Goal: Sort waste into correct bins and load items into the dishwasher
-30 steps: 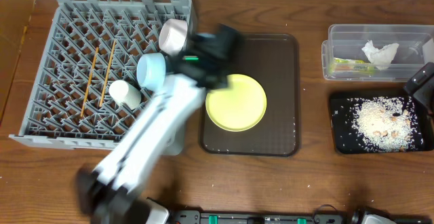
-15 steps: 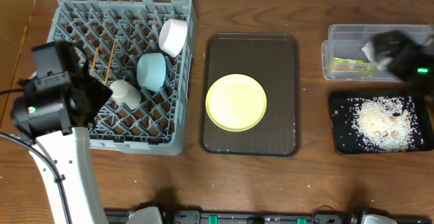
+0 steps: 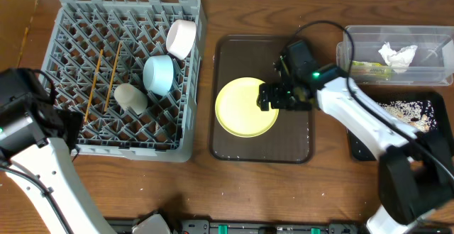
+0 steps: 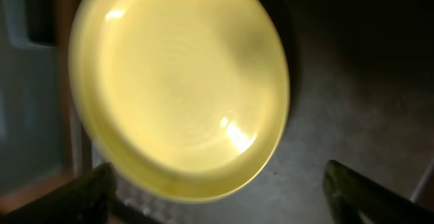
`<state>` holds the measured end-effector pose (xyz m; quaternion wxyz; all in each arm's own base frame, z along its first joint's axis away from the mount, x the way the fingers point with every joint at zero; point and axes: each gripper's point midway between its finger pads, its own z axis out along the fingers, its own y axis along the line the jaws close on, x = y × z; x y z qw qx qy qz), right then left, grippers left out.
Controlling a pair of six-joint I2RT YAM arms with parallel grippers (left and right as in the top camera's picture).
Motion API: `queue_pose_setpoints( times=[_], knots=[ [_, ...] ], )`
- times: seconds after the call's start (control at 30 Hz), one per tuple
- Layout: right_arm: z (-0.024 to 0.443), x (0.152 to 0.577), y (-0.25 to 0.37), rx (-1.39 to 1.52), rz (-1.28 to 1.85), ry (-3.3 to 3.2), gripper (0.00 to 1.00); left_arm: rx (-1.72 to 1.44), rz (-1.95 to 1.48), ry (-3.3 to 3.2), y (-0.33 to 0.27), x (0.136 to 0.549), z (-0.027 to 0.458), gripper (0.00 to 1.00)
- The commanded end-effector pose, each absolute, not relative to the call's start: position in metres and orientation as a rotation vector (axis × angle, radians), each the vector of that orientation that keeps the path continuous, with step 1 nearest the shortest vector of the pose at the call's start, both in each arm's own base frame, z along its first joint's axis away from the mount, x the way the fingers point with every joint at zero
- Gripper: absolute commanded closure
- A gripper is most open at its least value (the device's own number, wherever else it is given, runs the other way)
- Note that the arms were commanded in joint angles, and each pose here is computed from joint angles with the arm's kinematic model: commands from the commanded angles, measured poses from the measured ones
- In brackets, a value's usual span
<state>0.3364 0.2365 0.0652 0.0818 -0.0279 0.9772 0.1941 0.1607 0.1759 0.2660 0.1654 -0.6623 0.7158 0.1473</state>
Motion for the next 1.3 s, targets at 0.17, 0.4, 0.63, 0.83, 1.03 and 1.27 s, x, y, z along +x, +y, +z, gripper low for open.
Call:
queue_pose_setpoints(
  times=[0.17,0.4,0.63,0.83,1.03,1.27],
  knots=[
    [0.000,0.330,0.227,0.107,0.434,3.068,0.29,-2.001,0.491,1.936,0.191,0.140,0.266,0.07],
    [-0.003,0.330,0.248,0.137,0.471,3.039,0.53,-2.037,0.499,1.905,0.196,0.133,0.266,0.07],
    [-0.018,0.323,0.243,0.270,0.281,3.005,0.93,-2.077,0.516,1.904,0.196,0.125,0.263,0.07],
    [0.006,0.347,0.258,0.245,0.372,2.896,0.99,-2.075,0.591,1.892,0.201,0.118,0.265,0.07],
    [0.136,0.402,0.296,0.125,0.683,2.597,0.99,-2.075,0.591,1.893,0.201,0.118,0.265,0.07],
    [0.207,0.426,0.331,0.100,0.846,2.384,0.99,-2.080,0.593,1.902,0.199,0.116,0.264,0.07]
  ],
)
